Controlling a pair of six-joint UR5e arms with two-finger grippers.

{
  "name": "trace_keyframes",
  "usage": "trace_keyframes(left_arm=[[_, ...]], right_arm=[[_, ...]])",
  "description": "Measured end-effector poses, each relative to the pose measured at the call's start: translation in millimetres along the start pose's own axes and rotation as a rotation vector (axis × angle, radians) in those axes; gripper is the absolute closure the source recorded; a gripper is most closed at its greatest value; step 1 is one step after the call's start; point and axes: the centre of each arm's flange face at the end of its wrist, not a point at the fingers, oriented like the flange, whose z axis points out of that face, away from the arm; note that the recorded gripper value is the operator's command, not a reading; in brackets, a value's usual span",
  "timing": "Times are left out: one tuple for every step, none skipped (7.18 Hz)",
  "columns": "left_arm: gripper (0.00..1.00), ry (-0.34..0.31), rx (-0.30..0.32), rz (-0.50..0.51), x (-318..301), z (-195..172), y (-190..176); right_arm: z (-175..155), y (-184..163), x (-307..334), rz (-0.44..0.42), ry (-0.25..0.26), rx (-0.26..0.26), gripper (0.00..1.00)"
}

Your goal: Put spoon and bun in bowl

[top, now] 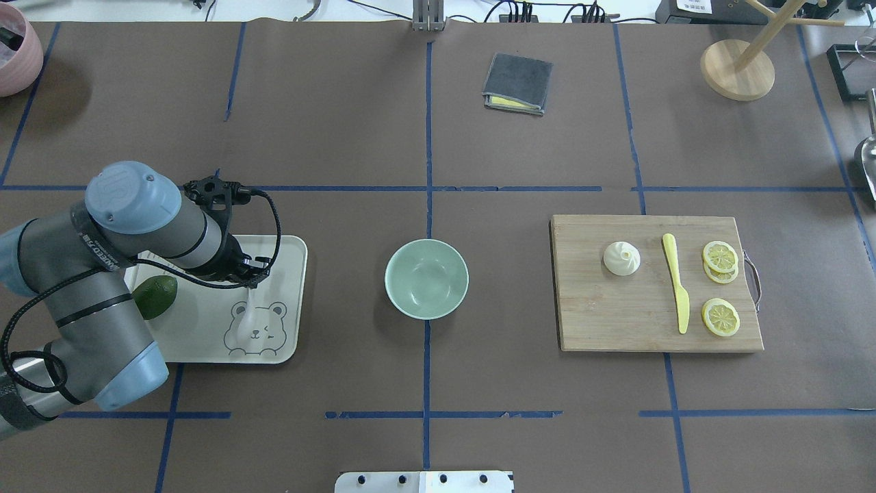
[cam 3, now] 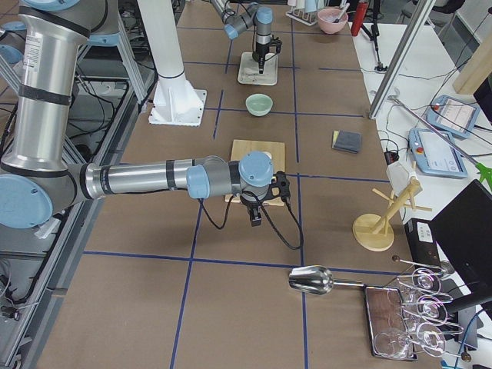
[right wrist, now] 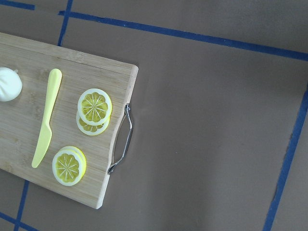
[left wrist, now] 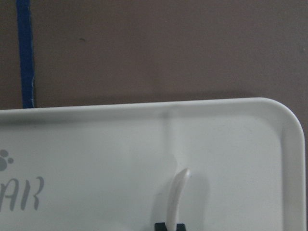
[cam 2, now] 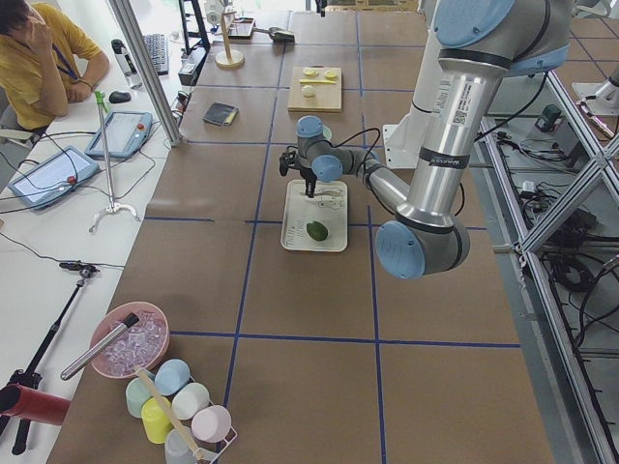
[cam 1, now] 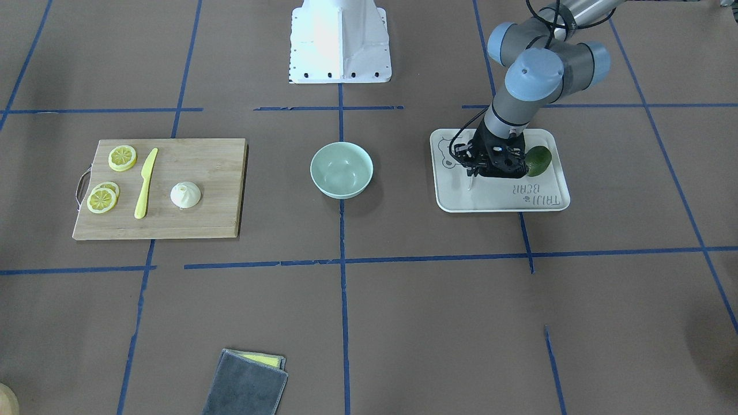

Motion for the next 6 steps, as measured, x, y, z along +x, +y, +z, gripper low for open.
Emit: trace_keyframes(left_arm=[[1.00, 0.038, 0.010, -0.050, 39, -16, -4], [1.00, 0.092, 0.013, -0.095, 87, -30, -3], [1.00, 0.136, 0.010, -0.137, 130, -39, -3], [1.00, 0.164, 0.014, -0.173, 169, -43, -9], [1.00, 0.176, 0.037, -0.183, 201, -40, -13], [1.00, 0.184, 0.069, -0.173, 222, -35, -10]], right_arm=[[0, 0, -1, -0.001, -0.001, 0.001, 0.00], [-1, 0, -1, -0.003, -0.001, 0.002, 0.00], [-1, -1, -2, -0.006, -0.001, 0.003, 0.00], [-1, -1, -2, -0.006, -0.001, 0.003, 0.00], [-1, -1, -2, -0.004, -0.001, 0.001, 0.00], [0, 0, -1, -0.002, -0.001, -0.001, 0.00]])
